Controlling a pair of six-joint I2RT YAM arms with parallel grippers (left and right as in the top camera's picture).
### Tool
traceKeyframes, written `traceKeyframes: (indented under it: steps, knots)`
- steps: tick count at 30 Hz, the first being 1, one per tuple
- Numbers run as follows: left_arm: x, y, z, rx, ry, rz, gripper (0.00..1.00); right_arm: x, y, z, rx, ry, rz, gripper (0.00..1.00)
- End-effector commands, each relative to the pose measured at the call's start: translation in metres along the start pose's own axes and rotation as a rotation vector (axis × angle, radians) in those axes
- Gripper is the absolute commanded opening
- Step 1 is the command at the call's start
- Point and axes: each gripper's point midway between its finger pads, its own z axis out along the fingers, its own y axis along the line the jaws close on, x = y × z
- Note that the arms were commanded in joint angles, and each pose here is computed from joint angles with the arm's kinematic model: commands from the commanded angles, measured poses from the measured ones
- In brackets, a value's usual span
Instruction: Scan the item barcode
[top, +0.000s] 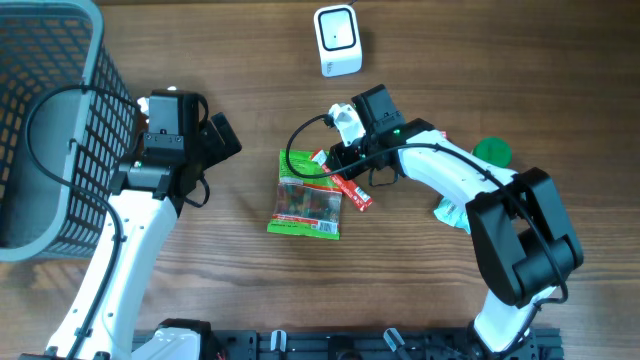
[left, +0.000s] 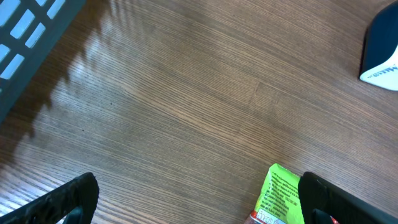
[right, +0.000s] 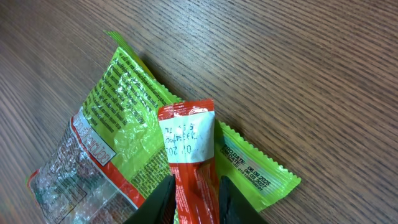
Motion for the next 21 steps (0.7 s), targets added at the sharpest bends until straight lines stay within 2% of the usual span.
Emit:
traceKeyframes:
  steps: [1, 8, 14, 17, 19, 21]
  knots:
    - [-0.005, 0.002, -0.001, -0.008, -0.013, -0.005, 1.0, 0.011, 0.002, 0.01, -0.028, 0.034, 0.002, 0.24]
    - [-0.005, 0.002, -0.001, -0.008, -0.013, -0.005, 1.0, 0.024, 0.009, 0.027, -0.085, 0.082, 0.122, 0.17]
    - [-0.005, 0.002, -0.001, -0.008, -0.012, -0.005, 1.0, 0.005, 0.053, -0.004, -0.238, 0.054, 0.215, 0.18]
    - [-0.005, 0.002, -0.001, -0.008, -0.012, -0.005, 1.0, 0.003, 0.056, -0.004, -0.233, 0.052, 0.241, 0.17]
    - [-0.005, 0.002, -0.001, -0.008, -0.013, -0.005, 1.0, 0.003, 0.046, -0.001, -0.164, 0.043, 0.232, 0.14]
    - [-0.005, 0.002, -0.001, -0.008, -0.013, -0.005, 1.0, 0.005, 0.038, 0.002, -0.103, 0.043, 0.228, 0.2]
